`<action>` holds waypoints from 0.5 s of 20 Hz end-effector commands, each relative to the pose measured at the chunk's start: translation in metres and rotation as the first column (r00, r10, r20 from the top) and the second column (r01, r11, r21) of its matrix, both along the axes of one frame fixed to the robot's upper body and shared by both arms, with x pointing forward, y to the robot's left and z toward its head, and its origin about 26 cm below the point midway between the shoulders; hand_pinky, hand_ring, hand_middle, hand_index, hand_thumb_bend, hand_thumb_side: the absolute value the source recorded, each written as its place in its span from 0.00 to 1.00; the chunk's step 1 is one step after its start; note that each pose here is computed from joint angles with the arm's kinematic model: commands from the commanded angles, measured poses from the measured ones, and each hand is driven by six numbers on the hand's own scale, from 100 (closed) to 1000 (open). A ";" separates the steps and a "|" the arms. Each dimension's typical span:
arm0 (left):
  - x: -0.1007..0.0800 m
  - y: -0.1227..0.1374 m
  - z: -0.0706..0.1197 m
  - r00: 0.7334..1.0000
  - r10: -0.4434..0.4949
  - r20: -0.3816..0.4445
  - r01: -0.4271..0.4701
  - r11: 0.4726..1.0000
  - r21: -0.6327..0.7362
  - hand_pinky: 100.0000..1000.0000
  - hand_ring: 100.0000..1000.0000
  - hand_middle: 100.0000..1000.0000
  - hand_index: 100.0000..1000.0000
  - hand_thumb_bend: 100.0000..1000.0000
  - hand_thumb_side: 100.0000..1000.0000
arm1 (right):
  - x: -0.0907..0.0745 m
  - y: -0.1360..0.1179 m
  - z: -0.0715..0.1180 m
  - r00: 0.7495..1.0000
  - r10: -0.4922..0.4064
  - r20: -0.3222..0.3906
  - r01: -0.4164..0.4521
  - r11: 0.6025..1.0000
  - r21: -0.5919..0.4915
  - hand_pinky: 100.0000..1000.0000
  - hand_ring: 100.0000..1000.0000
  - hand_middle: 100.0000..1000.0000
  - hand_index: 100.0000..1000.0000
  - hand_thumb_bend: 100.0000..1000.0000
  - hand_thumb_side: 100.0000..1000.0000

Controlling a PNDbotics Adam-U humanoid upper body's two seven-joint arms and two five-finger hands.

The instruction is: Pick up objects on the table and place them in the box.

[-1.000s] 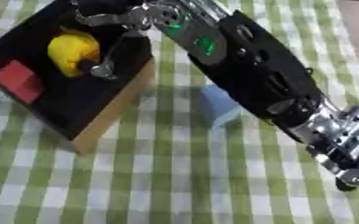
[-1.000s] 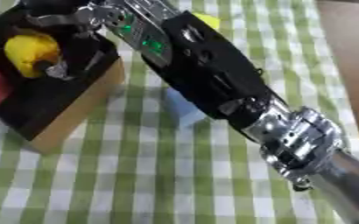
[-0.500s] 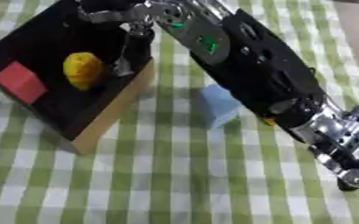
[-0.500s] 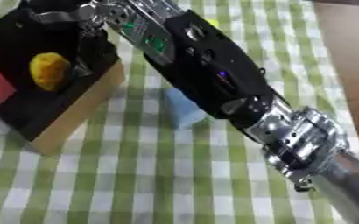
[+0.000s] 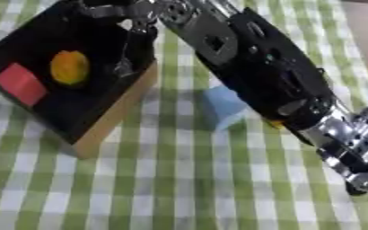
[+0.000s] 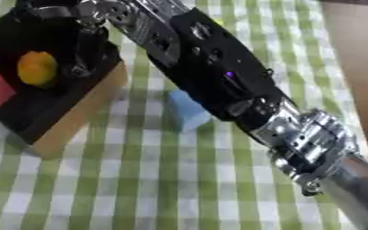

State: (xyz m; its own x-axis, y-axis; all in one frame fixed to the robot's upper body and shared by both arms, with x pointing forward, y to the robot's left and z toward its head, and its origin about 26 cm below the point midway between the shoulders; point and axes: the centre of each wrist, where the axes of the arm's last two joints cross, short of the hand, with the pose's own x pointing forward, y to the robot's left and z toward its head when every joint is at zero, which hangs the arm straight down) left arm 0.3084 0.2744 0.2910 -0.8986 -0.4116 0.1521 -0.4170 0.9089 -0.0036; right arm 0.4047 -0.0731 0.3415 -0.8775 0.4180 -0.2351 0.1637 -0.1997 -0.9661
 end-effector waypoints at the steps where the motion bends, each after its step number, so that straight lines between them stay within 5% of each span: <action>1: -0.005 0.004 0.006 1.000 0.012 0.020 -0.013 1.000 0.020 0.78 0.76 0.74 0.81 0.35 0.63 | -0.010 -0.020 0.023 0.998 -0.011 0.054 0.008 0.999 0.042 0.83 0.82 0.71 0.87 0.35 0.00; 10: -0.006 0.011 -0.001 0.999 0.052 -0.002 -0.052 0.998 0.025 0.77 0.76 0.74 0.81 0.35 0.63 | -0.059 -0.100 0.052 0.993 -0.081 0.083 0.070 0.990 0.120 0.83 0.81 0.71 0.87 0.32 0.00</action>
State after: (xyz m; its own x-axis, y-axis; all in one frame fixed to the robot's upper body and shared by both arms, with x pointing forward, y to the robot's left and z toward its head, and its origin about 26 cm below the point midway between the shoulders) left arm 0.3073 0.2816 0.2803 -0.8789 -0.4398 0.1846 -0.4453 0.8953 0.0126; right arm 0.3616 -0.1618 0.3744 -0.8365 0.5023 -0.2190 0.1879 -0.1126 -0.9757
